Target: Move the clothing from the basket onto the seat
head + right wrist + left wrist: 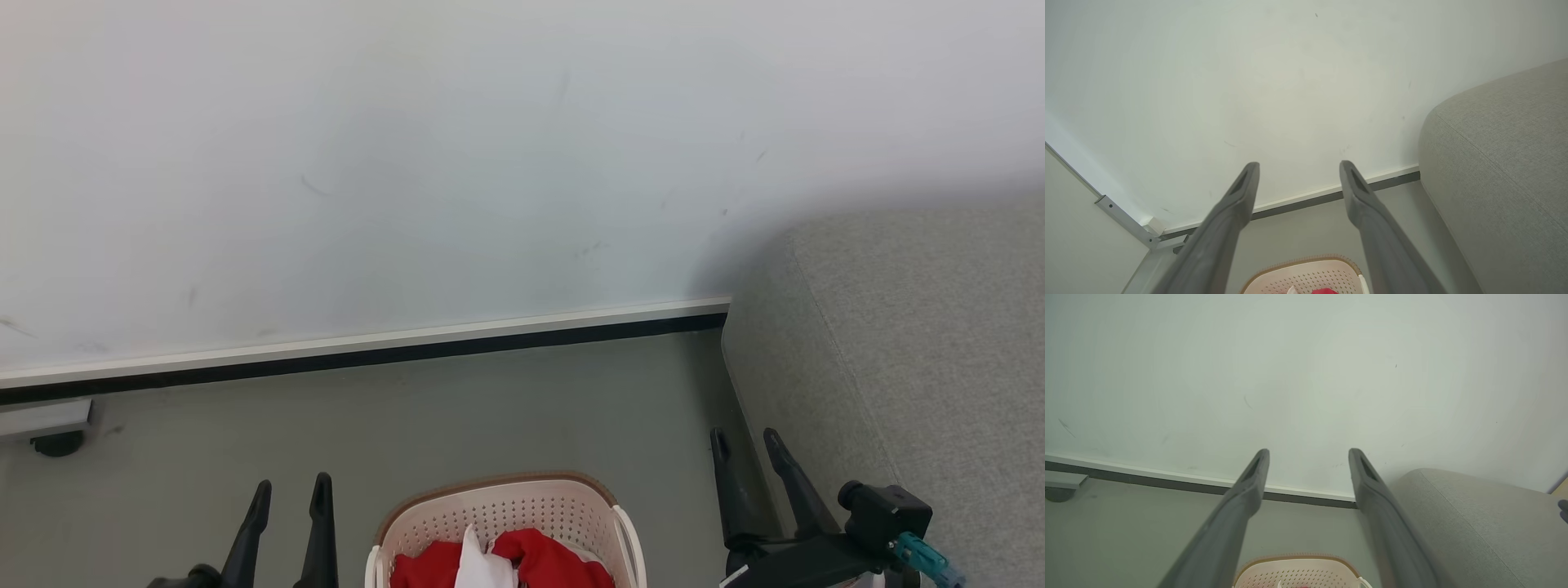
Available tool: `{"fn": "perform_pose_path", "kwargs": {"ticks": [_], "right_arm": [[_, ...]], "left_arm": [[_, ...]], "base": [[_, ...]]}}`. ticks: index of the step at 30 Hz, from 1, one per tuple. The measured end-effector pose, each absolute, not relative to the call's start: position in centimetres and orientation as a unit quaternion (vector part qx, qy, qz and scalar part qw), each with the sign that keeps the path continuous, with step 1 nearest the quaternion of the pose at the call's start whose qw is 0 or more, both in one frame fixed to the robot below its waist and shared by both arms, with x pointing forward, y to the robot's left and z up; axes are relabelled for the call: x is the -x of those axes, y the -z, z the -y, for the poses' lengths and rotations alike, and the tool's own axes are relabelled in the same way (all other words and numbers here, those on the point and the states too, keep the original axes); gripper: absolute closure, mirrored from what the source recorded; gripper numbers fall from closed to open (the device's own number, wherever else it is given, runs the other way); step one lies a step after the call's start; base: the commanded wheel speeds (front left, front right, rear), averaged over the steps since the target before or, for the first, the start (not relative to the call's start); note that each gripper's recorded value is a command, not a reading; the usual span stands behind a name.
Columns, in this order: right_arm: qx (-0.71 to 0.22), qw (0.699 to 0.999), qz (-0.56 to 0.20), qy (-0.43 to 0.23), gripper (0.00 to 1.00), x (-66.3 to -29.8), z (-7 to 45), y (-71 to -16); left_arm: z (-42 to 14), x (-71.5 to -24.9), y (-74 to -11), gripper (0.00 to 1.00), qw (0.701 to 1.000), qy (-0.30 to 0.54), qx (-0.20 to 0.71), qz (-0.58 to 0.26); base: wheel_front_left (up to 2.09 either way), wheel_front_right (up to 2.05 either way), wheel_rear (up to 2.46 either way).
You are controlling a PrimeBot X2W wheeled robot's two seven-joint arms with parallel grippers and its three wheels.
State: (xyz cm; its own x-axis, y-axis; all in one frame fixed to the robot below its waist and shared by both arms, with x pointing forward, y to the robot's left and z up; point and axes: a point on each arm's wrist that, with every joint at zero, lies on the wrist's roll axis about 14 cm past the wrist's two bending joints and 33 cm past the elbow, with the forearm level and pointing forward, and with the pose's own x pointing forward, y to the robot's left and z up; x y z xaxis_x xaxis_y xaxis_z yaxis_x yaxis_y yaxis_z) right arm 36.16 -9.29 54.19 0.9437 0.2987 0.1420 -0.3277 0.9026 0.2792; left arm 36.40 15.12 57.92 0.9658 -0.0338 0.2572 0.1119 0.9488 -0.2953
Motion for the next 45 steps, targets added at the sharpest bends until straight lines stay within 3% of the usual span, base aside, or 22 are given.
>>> {"fn": "perform_pose_path", "kwargs": {"ticks": [45], "right_arm": [[-0.010,0.962,0.143,-0.234,0.00,-33.0,4.9,-57.3]], "left_arm": [[-13.5,-34.1,-61.3,0.00,0.977,0.048,-0.015,0.209]], "base": [[0.00,0.00,0.00]]}}
